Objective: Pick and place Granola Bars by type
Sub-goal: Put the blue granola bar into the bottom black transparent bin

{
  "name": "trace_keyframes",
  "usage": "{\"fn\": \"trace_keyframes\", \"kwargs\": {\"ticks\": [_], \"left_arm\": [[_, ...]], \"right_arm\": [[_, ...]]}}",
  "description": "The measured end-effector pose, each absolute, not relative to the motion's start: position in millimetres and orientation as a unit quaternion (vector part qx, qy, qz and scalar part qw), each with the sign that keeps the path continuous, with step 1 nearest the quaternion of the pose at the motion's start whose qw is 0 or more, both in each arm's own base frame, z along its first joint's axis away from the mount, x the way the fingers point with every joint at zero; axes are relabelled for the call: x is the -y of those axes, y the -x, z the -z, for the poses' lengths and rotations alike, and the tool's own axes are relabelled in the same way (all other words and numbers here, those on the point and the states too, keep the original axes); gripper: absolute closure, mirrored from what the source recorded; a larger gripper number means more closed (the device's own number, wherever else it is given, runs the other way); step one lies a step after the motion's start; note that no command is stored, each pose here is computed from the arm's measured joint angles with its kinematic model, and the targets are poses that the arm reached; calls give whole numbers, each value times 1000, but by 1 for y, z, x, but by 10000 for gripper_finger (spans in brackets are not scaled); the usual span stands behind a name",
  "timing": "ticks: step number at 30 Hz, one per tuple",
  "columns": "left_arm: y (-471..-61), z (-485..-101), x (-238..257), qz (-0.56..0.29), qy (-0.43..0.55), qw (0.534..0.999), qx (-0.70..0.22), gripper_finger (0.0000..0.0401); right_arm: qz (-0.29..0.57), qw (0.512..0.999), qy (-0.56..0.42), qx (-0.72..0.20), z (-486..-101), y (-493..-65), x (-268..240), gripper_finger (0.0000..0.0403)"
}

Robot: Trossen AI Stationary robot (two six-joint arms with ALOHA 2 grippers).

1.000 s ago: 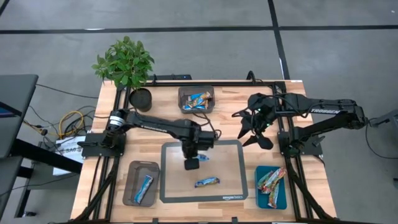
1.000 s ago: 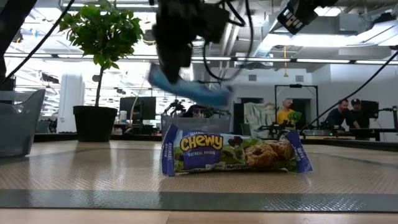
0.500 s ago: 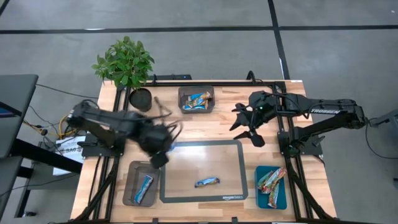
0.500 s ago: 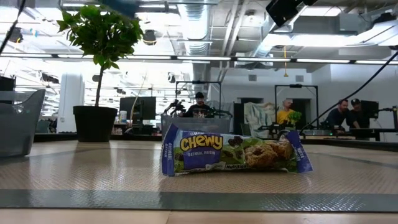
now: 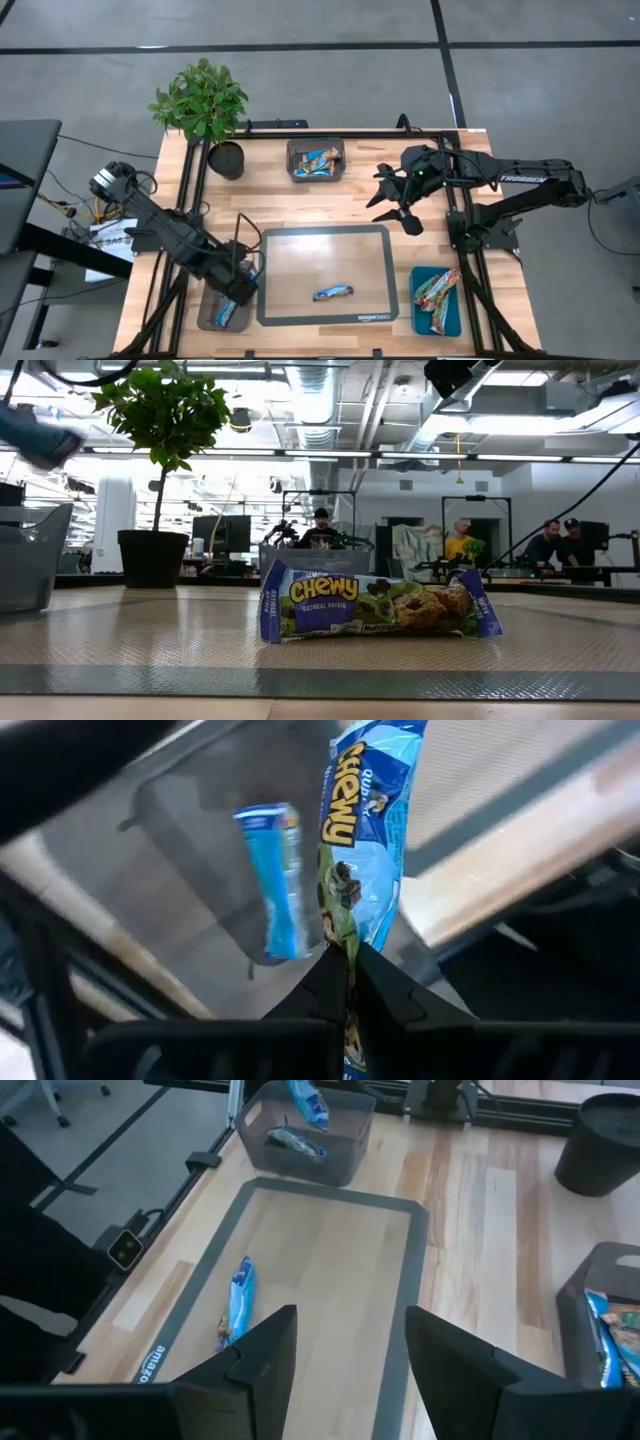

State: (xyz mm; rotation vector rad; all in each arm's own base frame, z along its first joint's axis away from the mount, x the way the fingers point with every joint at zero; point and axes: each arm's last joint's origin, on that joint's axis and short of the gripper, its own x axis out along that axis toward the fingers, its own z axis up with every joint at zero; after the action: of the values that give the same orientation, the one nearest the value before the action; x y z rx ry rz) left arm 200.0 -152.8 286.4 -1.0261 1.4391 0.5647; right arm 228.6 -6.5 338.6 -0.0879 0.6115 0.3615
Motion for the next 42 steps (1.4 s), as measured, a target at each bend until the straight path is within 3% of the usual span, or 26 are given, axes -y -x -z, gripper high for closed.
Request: {"fn": "trace_keyframes", "kwargs": {"ticks": [5, 16, 22, 31, 42], "left_arm": [[-191, -277, 159, -302, 460, 583, -598, 379], [-186, -277, 164, -305, 463, 580, -597, 285], [-209, -286, 152, -257, 453, 656, -546, 268], [-284, -299, 100, -99, 392, 808, -428, 269], [-353, -233, 76, 13, 310, 818, -484, 279]], "right_arm": [[-180, 936, 55, -299, -338, -228, 7, 226], [-204, 935, 57, -282, -340, -229, 5, 226], [-200, 934, 35, -293, -339, -228, 5, 226], [-189, 917, -15, -350, -331, -222, 5, 226], [-177, 899, -46, -398, -325, -215, 4, 226]]}}
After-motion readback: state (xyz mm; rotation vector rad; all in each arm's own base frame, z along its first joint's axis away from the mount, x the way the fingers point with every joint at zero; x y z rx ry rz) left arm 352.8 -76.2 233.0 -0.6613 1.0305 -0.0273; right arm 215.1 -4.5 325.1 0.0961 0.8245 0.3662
